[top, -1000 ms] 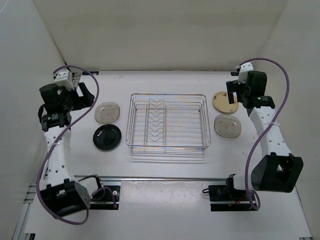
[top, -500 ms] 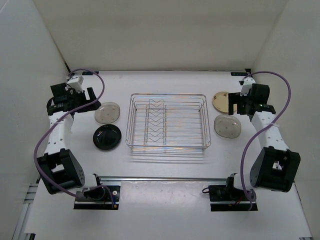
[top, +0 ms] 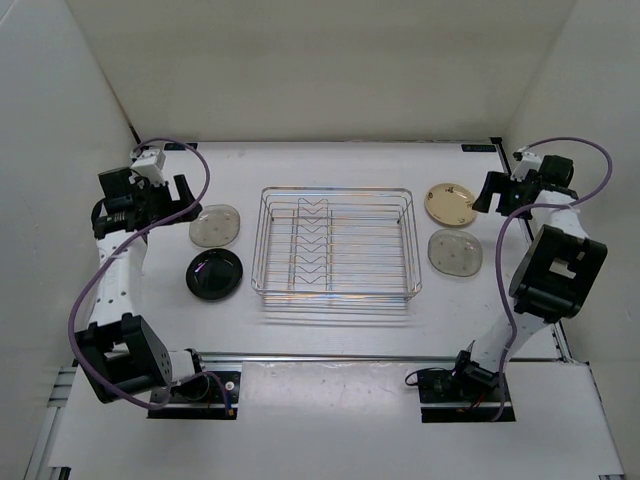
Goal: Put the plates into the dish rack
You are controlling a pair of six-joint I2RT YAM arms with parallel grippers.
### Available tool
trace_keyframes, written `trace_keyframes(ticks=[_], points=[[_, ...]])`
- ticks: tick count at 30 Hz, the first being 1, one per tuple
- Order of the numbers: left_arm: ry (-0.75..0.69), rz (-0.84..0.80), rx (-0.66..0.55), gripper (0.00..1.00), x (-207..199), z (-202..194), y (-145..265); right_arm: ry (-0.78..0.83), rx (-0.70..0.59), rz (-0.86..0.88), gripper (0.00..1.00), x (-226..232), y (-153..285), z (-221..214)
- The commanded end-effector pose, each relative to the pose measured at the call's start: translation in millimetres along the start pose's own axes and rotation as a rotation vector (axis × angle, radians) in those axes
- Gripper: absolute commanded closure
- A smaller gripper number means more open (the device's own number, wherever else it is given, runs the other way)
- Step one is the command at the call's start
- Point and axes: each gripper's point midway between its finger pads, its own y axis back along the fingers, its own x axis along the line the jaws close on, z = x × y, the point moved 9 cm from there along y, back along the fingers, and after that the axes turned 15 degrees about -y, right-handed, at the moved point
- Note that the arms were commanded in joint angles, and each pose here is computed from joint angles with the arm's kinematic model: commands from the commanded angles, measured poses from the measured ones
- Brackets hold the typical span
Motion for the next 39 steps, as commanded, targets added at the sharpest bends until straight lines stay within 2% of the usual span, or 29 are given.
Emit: trace_keyframes(ticks=[1, 20, 39], points=[[-0.019, -0.050, -0.055, 0.00, -12.2, 3.6, 13.2, -0.026, -0.011, 0.126, 0.00, 14.2, -1.3, 22.1], [-0.008, -0.113, -0.066, 0.00, -17.2, 4.2, 11.7, -0.088, 0.114, 0.237, 0.06, -11.6, -78.5, 34.7], [-0.022, -0.105, -0.093, 0.00, -19.5, 8.4, 19.7, -0.133, 0.126, 0.252, 0.13, -27.3, -98.0, 37.9]])
